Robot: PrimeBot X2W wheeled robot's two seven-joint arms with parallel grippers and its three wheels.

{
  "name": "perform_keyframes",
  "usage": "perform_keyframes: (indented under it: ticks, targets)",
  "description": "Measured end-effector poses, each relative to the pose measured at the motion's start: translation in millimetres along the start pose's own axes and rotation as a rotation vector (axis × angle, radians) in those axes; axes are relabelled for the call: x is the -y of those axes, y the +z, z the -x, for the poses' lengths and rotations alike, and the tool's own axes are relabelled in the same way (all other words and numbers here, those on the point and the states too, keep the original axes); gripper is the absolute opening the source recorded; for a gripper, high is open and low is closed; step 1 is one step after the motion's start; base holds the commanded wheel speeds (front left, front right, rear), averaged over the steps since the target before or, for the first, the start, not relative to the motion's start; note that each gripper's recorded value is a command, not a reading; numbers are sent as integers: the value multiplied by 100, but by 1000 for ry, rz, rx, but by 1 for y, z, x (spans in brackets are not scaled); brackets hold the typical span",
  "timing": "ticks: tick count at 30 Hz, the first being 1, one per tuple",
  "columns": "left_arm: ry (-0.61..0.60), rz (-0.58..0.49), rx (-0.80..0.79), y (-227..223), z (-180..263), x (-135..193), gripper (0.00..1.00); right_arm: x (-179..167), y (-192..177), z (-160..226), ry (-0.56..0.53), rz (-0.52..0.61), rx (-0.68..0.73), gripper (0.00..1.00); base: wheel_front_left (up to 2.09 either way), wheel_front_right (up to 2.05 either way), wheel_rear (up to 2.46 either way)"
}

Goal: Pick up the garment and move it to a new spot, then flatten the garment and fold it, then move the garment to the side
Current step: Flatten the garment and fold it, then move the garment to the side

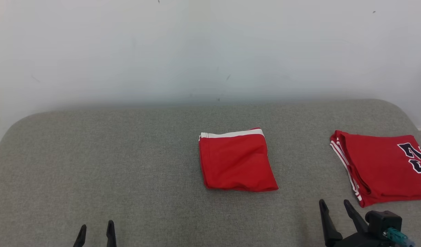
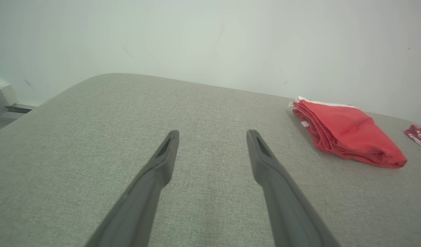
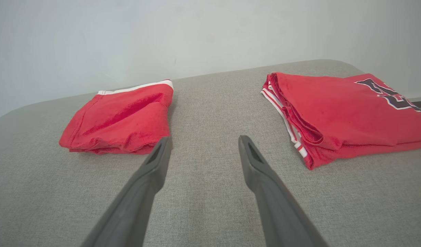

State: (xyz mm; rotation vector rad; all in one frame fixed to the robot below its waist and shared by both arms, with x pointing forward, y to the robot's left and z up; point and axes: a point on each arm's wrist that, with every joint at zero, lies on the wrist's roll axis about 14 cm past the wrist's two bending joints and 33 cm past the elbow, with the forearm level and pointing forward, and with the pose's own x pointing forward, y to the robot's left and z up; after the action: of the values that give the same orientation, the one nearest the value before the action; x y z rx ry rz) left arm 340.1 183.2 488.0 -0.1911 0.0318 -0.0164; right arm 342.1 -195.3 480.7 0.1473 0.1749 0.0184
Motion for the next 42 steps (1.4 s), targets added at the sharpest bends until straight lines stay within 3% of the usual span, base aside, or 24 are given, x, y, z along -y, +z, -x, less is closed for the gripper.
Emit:
perform_keyframes:
  ticks: [31,42]
  targets:
    - [2,12,19,4,12,-1,100,-27,-6,-10,82,-12,-40,100,0,0,0]
    - [47,15,22,9,22,-17,100,-42,36,-79,103,28,-247,100,0,0,0]
